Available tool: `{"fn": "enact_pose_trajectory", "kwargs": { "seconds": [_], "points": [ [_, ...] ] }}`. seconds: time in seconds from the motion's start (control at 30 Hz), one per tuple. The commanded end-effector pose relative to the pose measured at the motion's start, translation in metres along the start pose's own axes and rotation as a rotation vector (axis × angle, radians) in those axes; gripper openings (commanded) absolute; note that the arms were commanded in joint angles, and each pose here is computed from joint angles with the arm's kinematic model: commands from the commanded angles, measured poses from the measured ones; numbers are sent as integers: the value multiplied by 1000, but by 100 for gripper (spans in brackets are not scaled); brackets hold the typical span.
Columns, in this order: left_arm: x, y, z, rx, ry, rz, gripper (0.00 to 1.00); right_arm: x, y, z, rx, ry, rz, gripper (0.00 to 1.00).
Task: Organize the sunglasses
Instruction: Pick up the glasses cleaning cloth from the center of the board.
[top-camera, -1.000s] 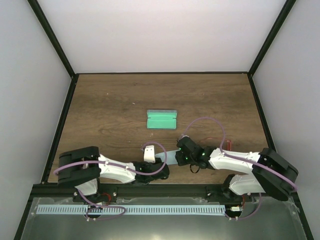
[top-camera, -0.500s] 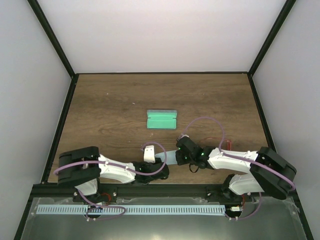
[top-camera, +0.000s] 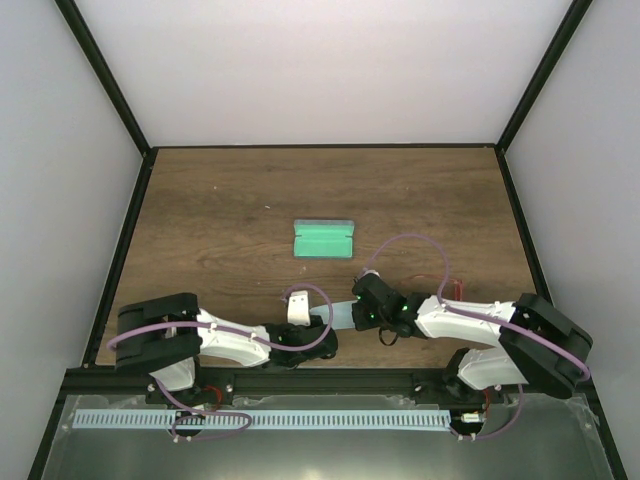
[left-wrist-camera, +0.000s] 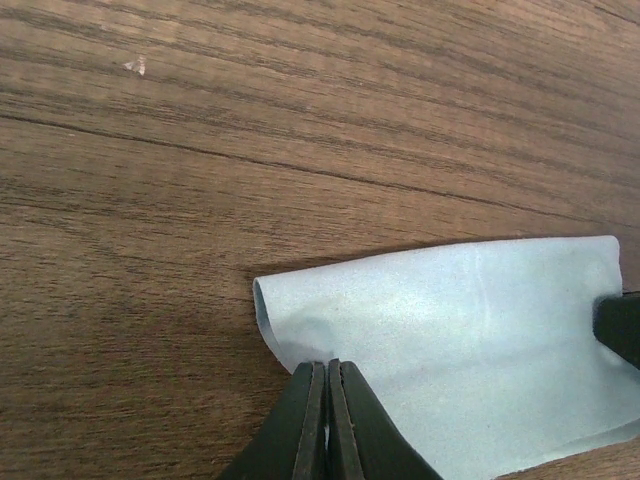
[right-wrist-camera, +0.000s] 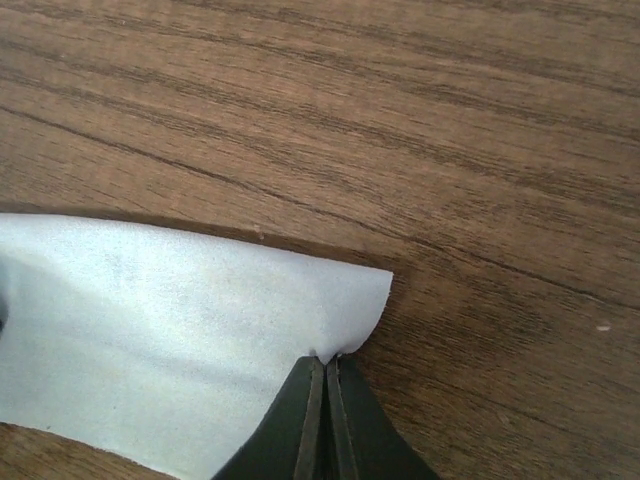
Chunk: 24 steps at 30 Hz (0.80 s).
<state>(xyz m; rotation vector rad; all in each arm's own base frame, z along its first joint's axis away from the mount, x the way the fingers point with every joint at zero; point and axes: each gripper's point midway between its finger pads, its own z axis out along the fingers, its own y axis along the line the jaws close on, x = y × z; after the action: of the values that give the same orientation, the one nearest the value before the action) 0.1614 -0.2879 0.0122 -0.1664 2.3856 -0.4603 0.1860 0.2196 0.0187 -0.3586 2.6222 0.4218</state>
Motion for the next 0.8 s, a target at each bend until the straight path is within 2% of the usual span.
{"fn": "enact_pose_trajectory", "kwargs": {
  "seconds": [0.0, 0.53, 0.77],
  "points": [
    [31, 43, 5, -115, 125, 83, 6, 3, -1, 1, 19, 15, -1, 1],
    [10, 20, 0, -94, 63, 105, 6, -22, 17, -20, -45, -58, -8, 1],
    [-12, 9, -7, -89, 9, 119, 6, -34, 25, -23, -45, -66, -20, 1]
  ]
}}
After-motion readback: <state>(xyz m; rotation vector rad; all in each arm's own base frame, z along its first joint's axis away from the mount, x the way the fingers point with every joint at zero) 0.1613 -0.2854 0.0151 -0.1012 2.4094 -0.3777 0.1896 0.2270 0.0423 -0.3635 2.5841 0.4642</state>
